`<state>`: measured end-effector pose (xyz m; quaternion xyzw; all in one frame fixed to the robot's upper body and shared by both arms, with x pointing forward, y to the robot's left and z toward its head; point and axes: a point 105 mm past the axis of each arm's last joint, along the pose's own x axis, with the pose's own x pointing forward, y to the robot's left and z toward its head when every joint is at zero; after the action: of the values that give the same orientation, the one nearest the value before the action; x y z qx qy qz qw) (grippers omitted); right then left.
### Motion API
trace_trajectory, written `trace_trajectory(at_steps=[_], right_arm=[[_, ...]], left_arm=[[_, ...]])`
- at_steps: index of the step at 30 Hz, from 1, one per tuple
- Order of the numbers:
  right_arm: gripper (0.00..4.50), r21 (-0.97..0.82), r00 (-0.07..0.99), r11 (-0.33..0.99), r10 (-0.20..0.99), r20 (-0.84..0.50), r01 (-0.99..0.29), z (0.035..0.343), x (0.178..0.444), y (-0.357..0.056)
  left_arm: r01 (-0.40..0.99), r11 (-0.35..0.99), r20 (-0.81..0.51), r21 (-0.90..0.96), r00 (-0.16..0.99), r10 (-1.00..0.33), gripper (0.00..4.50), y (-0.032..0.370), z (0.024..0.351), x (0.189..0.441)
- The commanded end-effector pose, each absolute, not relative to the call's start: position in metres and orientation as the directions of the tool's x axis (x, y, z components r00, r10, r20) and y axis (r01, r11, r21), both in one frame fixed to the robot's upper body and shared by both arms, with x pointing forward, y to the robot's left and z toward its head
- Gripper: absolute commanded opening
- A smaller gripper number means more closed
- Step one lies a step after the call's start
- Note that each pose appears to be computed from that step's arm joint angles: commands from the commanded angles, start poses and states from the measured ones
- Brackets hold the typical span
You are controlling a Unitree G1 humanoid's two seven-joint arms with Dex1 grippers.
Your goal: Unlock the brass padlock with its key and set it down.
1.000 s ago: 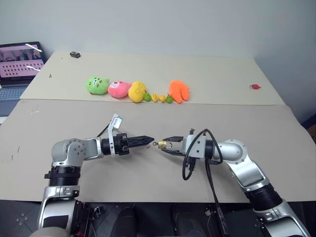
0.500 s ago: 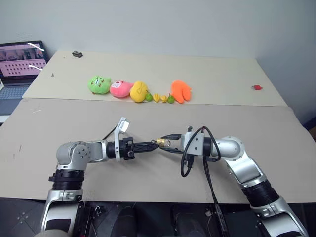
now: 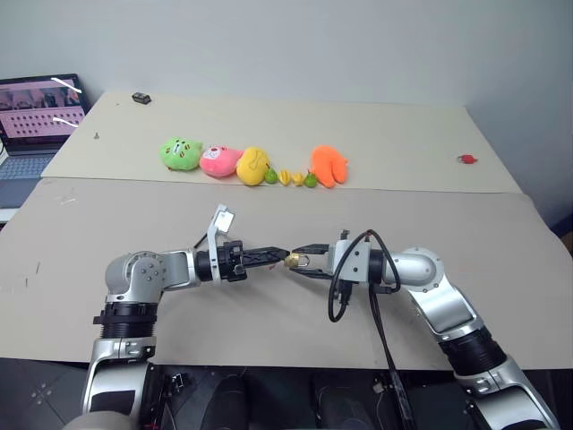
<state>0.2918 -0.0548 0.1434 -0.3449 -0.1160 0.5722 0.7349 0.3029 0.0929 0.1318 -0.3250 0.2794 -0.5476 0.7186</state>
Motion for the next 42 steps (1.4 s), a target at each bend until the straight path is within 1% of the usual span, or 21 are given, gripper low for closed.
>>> trace_trajectory(at_steps=[1,9,14,18,29,40,41,42], right_arm=[[0.95,-0.668,0.322,0.115,0.927,-0.194,-0.735,0.155,0.291,-0.056],[0.95,-0.664,0.329,0.122,0.924,-0.195,-0.737,0.154,0.294,-0.057],[0.95,-0.658,0.329,0.119,0.922,-0.206,-0.744,0.149,0.294,-0.058],[0.95,-0.654,0.328,0.119,0.922,-0.207,-0.747,0.148,0.293,-0.059],[0.95,-0.658,0.326,0.117,0.923,-0.204,-0.744,0.151,0.293,-0.058],[0.95,-0.653,0.325,0.114,0.922,-0.211,-0.749,0.149,0.292,-0.059],[0.95,-0.653,0.325,0.115,0.922,-0.211,-0.749,0.149,0.292,-0.06],[0.95,-0.653,0.325,0.115,0.922,-0.21,-0.749,0.149,0.292,-0.06]], left_arm=[[0.632,0.176,-0.04,-0.755,0.223,-0.974,1.06,0.09,0.137,0.3],[0.61,0.171,-0.066,-0.774,0.192,-0.979,1.06,0.094,0.131,0.29],[0.589,0.213,-0.082,-0.78,0.241,-0.967,1.06,0.108,0.124,0.293],[0.582,0.222,-0.084,-0.782,0.254,-0.964,1.06,0.113,0.123,0.293],[0.591,0.187,-0.051,-0.785,0.24,-0.97,1.06,0.102,0.128,0.294],[0.593,0.206,-0.037,-0.779,0.284,-0.958,1.06,0.099,0.126,0.303],[0.594,0.207,-0.038,-0.778,0.284,-0.958,0.55,0.099,0.126,0.302],[0.594,0.207,-0.037,-0.777,0.284,-0.958,0.4,0.099,0.126,0.302]])
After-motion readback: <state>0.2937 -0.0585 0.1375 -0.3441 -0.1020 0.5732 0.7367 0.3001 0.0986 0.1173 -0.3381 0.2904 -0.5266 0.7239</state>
